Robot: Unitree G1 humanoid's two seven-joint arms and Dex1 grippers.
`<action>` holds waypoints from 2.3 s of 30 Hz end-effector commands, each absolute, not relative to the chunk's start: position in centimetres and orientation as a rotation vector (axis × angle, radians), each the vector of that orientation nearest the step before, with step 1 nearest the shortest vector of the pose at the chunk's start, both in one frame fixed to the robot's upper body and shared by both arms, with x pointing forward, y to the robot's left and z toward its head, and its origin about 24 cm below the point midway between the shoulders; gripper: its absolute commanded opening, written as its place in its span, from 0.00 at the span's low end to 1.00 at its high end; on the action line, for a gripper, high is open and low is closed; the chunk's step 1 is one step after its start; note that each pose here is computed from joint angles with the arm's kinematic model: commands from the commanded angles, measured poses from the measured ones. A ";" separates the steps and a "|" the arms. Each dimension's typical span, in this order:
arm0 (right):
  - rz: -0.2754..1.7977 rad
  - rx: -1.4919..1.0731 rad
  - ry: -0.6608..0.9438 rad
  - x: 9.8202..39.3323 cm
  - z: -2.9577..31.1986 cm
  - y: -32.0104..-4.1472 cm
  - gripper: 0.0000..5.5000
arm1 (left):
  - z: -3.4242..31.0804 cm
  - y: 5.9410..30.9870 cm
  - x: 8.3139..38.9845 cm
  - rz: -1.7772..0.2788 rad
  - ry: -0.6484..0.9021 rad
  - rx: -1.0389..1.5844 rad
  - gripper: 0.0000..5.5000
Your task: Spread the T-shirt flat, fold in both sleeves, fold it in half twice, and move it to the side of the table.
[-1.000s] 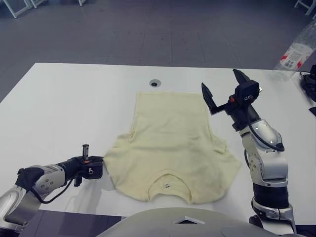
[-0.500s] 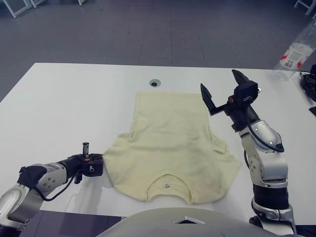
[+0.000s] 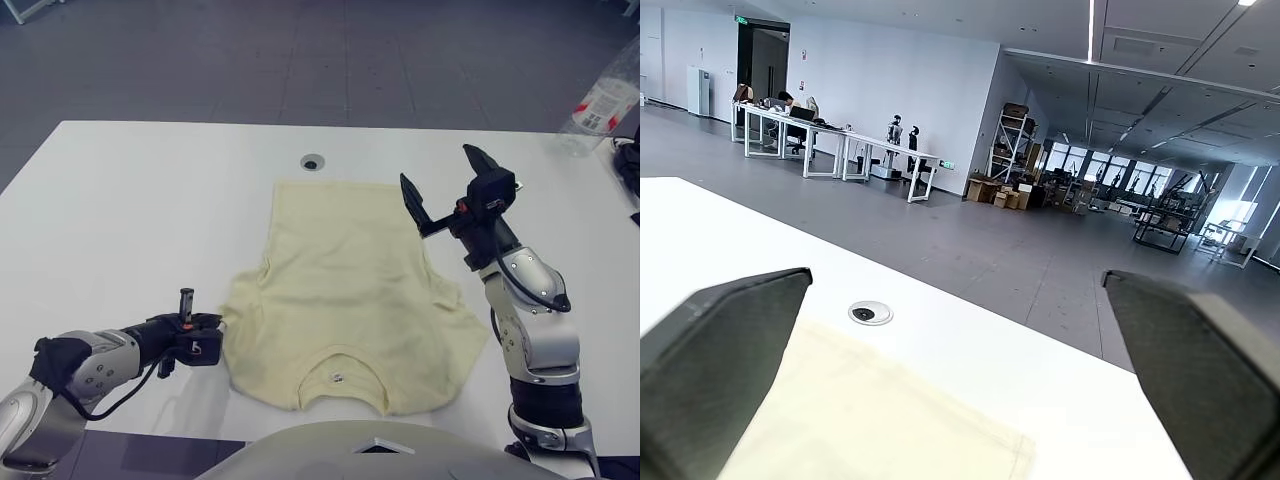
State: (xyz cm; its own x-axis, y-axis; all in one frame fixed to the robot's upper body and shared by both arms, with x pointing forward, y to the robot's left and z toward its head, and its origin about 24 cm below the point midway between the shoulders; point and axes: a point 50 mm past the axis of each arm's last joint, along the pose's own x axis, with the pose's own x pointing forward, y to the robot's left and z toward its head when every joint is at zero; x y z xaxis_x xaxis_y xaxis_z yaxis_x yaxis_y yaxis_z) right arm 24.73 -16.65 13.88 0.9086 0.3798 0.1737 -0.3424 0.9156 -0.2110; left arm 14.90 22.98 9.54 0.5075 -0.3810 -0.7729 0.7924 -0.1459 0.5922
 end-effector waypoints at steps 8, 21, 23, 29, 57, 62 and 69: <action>0.387 -0.188 -0.225 24.5 13.8 -16.1 0.98 | 11.3 22.1 16.4 -1.031 0.328 1.427 0.01; 0.375 -0.229 -0.209 23.9 13.3 -15.8 0.98 | 12.0 16.3 17.6 -1.182 0.141 1.360 0.01; 0.373 -0.236 -0.209 23.8 13.3 -15.7 0.98 | 12.0 15.9 17.8 -1.187 0.132 1.367 0.01; 0.386 -0.267 -0.209 23.5 13.2 -15.2 0.98 | 11.5 14.2 17.5 -1.256 0.079 1.368 0.01; 0.388 -0.285 -0.212 23.2 13.2 -14.8 0.98 | 9.4 11.0 18.6 -1.314 0.004 1.321 0.05; 0.386 -0.288 -0.212 23.2 13.2 -14.8 0.98 | 9.8 10.1 18.6 -1.314 -0.052 1.255 0.20; 0.386 -0.290 -0.212 23.2 13.2 -14.8 0.98 | 9.7 8.6 18.7 -1.276 -0.129 1.125 0.42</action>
State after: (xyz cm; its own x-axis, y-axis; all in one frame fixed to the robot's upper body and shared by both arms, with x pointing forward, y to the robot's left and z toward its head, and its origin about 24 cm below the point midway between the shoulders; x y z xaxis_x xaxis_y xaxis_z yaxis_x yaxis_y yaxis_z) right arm 23.30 -14.78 13.12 0.9037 0.4014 0.1488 -0.3419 0.8860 -0.3132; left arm 18.50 9.01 9.85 0.3546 -0.7796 -0.5162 0.6750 -0.1685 0.7183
